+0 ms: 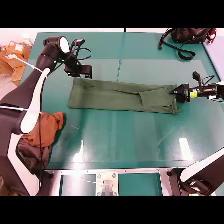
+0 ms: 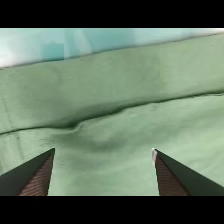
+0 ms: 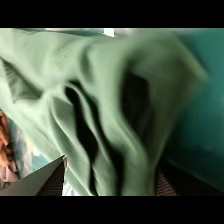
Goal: Fold the shirts.
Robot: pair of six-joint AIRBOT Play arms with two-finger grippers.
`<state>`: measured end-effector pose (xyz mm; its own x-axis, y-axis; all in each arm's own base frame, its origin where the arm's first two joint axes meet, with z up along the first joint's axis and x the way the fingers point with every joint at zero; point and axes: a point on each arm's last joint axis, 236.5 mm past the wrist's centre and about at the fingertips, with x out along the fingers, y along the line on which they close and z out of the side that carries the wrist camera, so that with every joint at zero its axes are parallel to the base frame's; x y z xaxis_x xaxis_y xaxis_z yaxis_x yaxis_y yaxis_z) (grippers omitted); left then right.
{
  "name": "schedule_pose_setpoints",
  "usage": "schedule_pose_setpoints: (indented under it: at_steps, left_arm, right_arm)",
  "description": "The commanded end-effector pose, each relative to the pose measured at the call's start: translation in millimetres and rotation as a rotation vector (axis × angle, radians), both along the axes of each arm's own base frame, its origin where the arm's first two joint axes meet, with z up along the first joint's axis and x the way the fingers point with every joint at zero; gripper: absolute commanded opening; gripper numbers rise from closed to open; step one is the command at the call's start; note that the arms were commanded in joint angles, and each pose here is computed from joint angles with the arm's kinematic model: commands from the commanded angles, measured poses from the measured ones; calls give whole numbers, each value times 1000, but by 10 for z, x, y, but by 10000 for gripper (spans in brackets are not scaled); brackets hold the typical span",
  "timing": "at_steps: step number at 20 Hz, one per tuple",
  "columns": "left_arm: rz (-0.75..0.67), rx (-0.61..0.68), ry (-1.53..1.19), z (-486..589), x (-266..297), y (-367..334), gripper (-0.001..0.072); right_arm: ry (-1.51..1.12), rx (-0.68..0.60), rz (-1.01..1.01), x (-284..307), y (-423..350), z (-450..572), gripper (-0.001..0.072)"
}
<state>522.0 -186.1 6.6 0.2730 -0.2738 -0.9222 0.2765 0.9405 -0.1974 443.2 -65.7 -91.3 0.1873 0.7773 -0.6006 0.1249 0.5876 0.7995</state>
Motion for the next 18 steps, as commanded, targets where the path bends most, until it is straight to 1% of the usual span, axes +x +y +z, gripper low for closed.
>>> schedule_pose_setpoints:
  at_steps: [1, 2, 3, 4, 5, 6, 7, 8, 10, 12, 15, 18]
  left_arm:
    - [-3, -16, 10, 6, -23, -37, 719]
    - [-4, -22, 12, 9, -27, -51, 718]
    - [-5, -35, 14, 16, -34, -78, 718]
    - [-6, -50, 16, 27, -39, -113, 658]
    - [-8, -74, 17, 45, -43, -165, 390]
    - [-10, -100, 13, 69, -36, -220, 185]
    - [-22, -140, 5, 111, -28, -313, 39]
    - [-32, -193, -4, 164, -18, -438, 24]
    - [-43, -296, -19, 223, -24, -770, 24]
    - [-88, -387, -19, 125, -90, -1294, 24]
    - [-148, -484, 19, -336, -363, -2225, 24]
    - [-129, -602, 86, -729, -694, -2965, 24]
  right_arm:
    - [-38, -11, 38, 115, 194, -45, 504]
    - [-42, -20, 55, 126, 224, -31, 250]
    - [-48, -31, 74, 136, 242, -2, 153]
    - [-52, -31, 87, 152, 258, 61, 56]
    - [-55, -37, 89, 179, 256, 129, 16]
    - [-66, -54, 90, 218, 243, 216, 16]
    - [-81, -79, 94, 246, 227, 311, 16]
    - [-89, -121, 99, 253, 190, 399, 15]
    - [-112, -227, 118, 234, 134, 639, 15]
    - [-155, -284, 127, 201, 182, 987, 15]
    - [-232, -324, 120, 159, 353, 1575, 15]
    - [-280, -324, 151, 43, 684, 2072, 16]
